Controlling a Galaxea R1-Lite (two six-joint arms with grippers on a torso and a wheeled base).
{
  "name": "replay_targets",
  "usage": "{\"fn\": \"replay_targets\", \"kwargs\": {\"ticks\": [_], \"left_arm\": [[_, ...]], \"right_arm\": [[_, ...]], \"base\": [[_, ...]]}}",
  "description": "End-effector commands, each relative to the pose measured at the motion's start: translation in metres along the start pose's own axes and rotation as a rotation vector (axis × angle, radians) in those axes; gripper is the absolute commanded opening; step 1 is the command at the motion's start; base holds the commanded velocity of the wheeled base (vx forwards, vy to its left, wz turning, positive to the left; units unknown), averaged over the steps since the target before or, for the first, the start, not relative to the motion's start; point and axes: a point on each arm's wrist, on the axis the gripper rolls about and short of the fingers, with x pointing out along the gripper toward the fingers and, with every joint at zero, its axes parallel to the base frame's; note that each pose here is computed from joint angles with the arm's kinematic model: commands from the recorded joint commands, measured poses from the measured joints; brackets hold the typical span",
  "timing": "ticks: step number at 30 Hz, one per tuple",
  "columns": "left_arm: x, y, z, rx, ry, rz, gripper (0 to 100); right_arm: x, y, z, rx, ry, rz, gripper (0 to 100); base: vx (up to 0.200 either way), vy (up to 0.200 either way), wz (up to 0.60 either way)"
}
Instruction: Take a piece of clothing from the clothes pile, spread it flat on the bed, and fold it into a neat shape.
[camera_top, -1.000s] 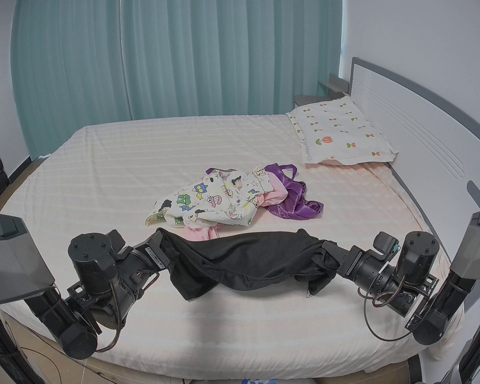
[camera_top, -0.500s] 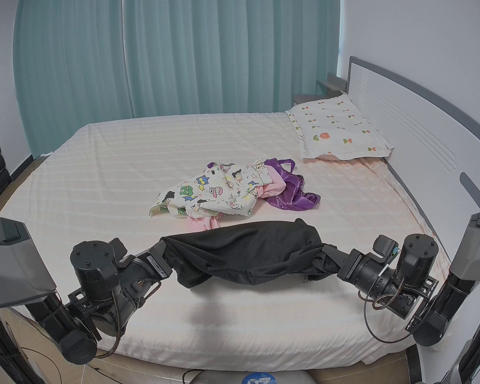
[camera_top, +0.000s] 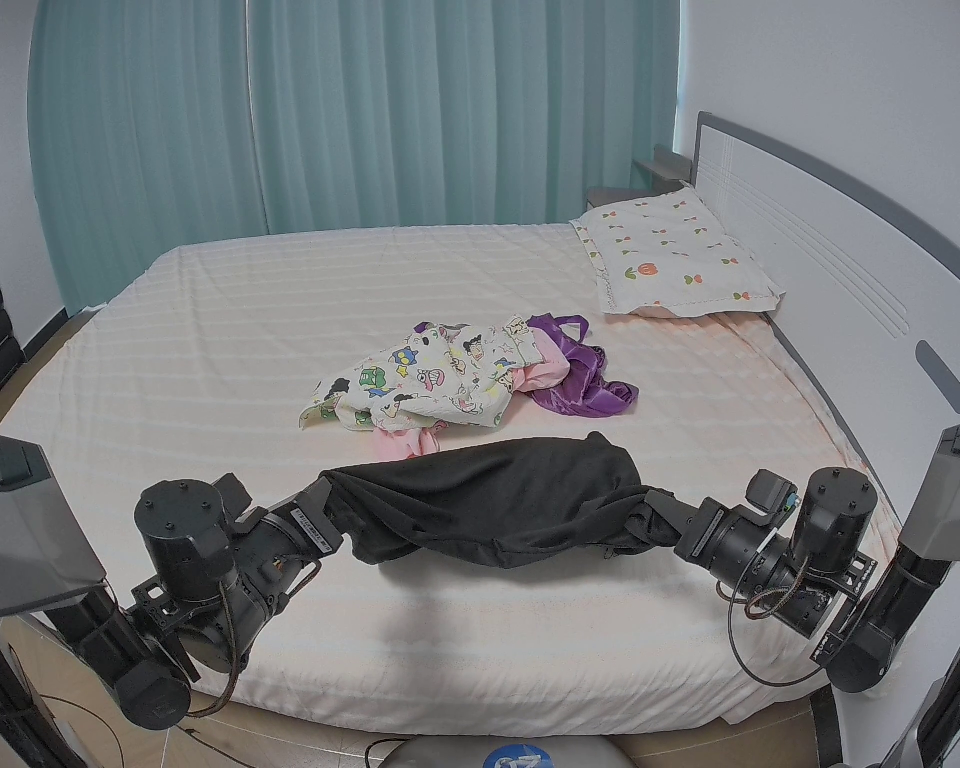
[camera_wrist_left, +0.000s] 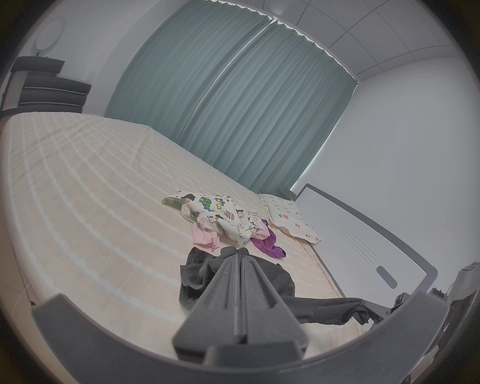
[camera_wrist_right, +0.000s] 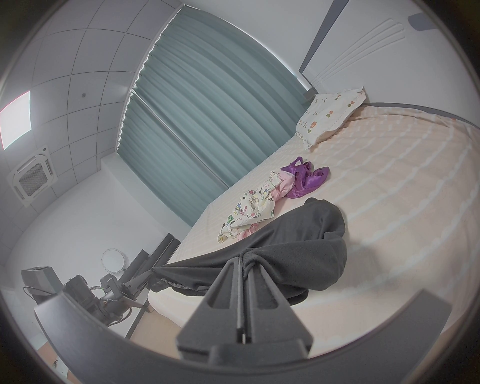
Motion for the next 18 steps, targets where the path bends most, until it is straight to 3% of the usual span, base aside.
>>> {"fn": "replay_targets", "kwargs": {"ticks": [1, 16, 18], "left_arm": [[-0.002, -0.0003, 0.0021, -0.003, -0.006, -0.002, 0], [-0.0016, 0.0031, -0.0005, -0.002, 0.005, 0.012, 0], [-0.0016, 0.0031, -0.0006, -0.002, 0.006, 0.011, 0]], "right_arm": [[-0.0001, 0.0012, 0.0012, 0.0, -0.011, 0.011, 0], [-0.0006, 0.0032, 0.001, -0.001, -0.012, 0.017, 0], [-0.0006, 0.0032, 0.001, -0.001, -0.012, 0.017, 0]], "base": [[0.0, 0.2, 0.0], [0.0, 0.2, 0.0], [0.0, 0.0, 0.0]]}}
